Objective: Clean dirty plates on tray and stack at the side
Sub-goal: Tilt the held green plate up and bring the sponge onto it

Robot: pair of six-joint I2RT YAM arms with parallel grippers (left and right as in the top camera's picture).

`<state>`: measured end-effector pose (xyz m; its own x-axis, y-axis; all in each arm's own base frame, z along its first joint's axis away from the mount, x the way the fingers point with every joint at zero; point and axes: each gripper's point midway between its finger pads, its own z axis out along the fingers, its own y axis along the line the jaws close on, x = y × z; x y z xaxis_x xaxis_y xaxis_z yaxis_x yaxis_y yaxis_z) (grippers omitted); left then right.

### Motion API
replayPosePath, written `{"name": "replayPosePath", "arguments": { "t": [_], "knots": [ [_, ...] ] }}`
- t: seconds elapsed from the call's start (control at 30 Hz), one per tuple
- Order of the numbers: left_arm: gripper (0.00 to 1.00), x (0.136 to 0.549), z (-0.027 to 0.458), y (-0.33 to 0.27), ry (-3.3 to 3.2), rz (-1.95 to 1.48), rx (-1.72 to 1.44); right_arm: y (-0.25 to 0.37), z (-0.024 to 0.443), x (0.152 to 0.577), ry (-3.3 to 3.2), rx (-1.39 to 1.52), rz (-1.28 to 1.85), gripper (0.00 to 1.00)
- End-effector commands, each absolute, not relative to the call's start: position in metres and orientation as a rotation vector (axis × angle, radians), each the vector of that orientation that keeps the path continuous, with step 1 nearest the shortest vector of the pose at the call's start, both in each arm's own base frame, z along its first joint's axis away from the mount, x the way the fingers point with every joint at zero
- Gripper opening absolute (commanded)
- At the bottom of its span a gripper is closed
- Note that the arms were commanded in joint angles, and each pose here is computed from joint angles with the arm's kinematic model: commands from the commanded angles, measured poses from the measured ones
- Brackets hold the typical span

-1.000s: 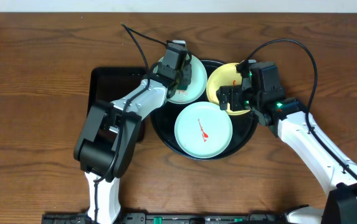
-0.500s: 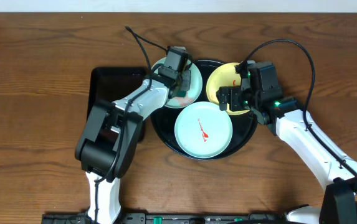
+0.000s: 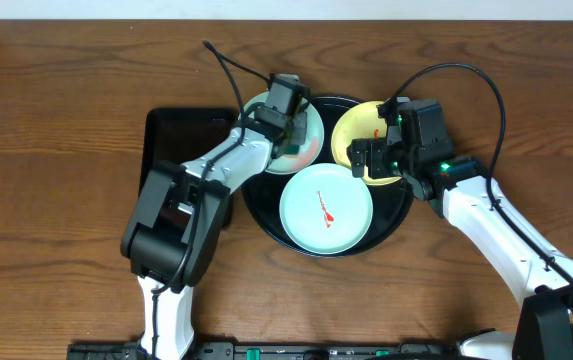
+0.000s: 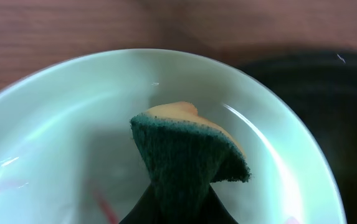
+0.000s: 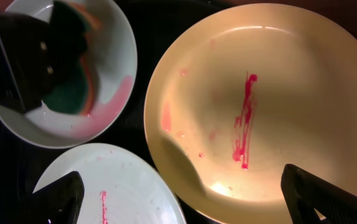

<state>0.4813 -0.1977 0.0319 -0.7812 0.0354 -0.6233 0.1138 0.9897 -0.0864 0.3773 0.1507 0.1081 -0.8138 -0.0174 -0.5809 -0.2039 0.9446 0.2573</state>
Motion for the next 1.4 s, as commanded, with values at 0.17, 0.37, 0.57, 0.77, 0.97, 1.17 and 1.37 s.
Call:
{"name": "replayPosePath", "arguments": {
  "t": [0.17, 0.37, 0.57, 0.77, 0.97, 1.17, 1.37],
  "knots": [
    [0.07, 0.505, 0.041, -0.148, 2.417, -0.039, -0.034, 0.149, 0.114, 0.384, 2.481, -0.13, 0.41, 0.99],
    [0.07, 0.498, 0.044, -0.161, 2.438, -0.091, 0.003, 0.149, 0.114, 0.384, 2.481, -0.131, 0.41, 0.99],
    [0.07, 0.483, 0.036, -0.176, 2.495, -0.142, 0.051, 0.153, 0.12, 0.39, 2.441, -0.138, 0.432, 0.93],
    [0.07, 0.48, 0.059, -0.19, 2.468, -0.232, 0.081, 0.163, 0.136, 0.407, 2.339, -0.159, 0.463, 0.84],
    [0.07, 0.479, 0.09, -0.188, 2.424, -0.243, 0.076, 0.186, 0.131, 0.431, 2.276, -0.207, 0.566, 0.74],
    [0.07, 0.479, 0.105, -0.168, 2.417, -0.221, 0.022, 0.217, 0.119, 0.471, 2.345, -0.332, 0.608, 0.71],
    [0.07, 0.48, 0.109, -0.149, 2.426, -0.208, -0.04, 0.243, 0.098, 0.496, 2.419, -0.47, 0.571, 0.61]
  ]
}}
